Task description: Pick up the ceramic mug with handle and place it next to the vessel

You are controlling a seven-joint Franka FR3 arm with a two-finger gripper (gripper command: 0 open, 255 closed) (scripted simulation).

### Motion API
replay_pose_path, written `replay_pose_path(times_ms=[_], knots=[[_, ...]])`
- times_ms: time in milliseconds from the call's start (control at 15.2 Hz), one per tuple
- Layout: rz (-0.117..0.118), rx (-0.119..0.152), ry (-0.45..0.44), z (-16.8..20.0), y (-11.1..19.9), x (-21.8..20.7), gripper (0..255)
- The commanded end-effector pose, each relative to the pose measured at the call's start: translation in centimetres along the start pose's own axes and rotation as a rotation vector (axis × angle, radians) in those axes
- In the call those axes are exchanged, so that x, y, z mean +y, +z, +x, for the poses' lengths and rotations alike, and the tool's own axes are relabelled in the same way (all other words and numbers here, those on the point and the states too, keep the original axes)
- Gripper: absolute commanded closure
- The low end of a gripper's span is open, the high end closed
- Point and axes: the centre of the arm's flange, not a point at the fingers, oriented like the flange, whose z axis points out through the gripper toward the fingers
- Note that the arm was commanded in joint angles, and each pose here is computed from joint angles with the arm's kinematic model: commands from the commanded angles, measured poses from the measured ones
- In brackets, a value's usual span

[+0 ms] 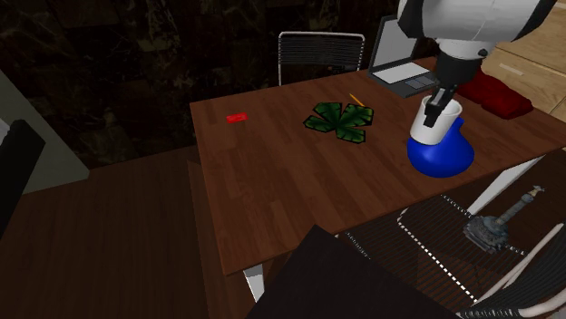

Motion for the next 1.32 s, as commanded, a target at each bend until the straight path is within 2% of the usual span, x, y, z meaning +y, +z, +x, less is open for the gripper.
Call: replay_pose_path(times_ms=[0,1254], knots=[[-0.001,0.001,0.0,0.1,1.0,-0.1,255],[-0.001,0.001,0.0,0.5,11.0,-0.8,255]])
